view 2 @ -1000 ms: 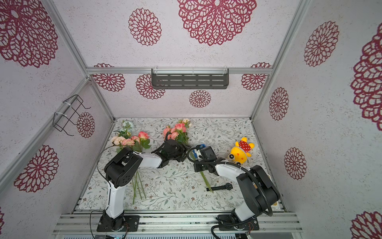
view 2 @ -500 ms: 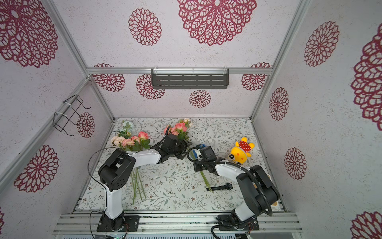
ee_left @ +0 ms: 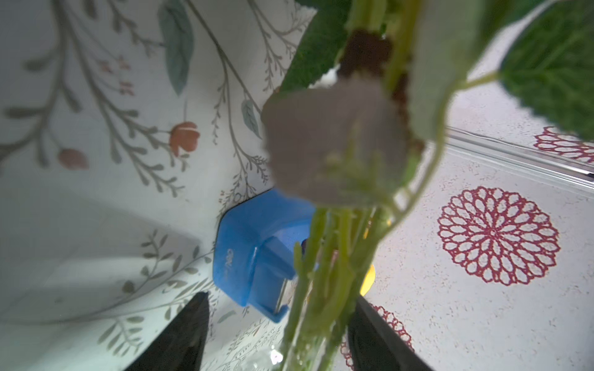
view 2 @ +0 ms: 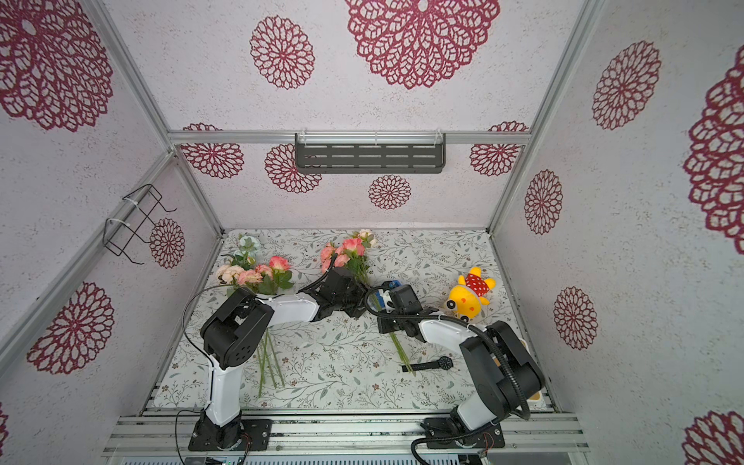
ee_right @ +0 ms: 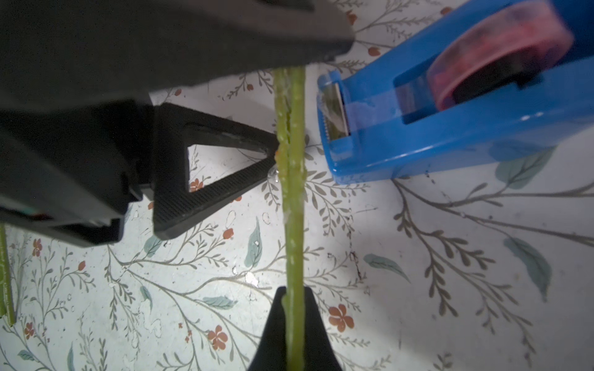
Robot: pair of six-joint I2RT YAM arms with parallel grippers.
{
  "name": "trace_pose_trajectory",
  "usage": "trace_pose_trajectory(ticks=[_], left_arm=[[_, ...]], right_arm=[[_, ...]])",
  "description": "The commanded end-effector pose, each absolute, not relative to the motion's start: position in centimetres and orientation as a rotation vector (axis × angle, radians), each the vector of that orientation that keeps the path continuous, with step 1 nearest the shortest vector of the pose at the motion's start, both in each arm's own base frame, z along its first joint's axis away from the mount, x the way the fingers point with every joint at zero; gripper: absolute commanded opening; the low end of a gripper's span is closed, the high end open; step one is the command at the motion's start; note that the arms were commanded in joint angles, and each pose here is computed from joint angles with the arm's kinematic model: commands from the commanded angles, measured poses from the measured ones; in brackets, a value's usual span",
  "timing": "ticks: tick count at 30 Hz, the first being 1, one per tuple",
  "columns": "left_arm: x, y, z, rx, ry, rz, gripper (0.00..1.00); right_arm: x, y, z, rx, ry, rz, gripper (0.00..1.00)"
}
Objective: Wrap bouquets with tape
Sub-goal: Wrap the tape around the bouquet.
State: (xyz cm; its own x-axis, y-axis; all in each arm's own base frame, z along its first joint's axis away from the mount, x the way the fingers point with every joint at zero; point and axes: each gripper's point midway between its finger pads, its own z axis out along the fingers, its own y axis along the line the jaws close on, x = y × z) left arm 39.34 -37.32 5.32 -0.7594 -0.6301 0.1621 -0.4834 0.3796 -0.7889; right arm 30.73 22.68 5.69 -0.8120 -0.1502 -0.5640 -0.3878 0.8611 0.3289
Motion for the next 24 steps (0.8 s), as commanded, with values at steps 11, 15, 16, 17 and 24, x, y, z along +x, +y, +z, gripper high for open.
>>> trace_pose_trajectory(ticks=[11,15,16,17,24], left_arm=[[40.7,-38.6,5.5,-1.003,2.423,-1.383,0.62],[40.7,-38.7,5.0,-1.015,2.431,-1.384,0.52],[40.7,-38.7,5.0,-1.019,2.43,-1.387,0.49],[40.7,-38.7,4.9,-1.022,2.426,-1.39,0.46],[41.1,-39.0,4.9,-1.013,2.402,-1.418,0.22]], right_arm=[[31.2,23.6,7.2,-0.382,2.427,0.624,0.0],[31.2,24.0,7.4,-0.384,2.419,0.633,0.0],[31.2,24.1,7.4,-0.385,2.42,0.637,0.0],[31.2,24.2,7.4,-0.387,2.419,0.636,0.0],[30.6,24.3,6.5,-0.375,2.438,0.664,0.0]])
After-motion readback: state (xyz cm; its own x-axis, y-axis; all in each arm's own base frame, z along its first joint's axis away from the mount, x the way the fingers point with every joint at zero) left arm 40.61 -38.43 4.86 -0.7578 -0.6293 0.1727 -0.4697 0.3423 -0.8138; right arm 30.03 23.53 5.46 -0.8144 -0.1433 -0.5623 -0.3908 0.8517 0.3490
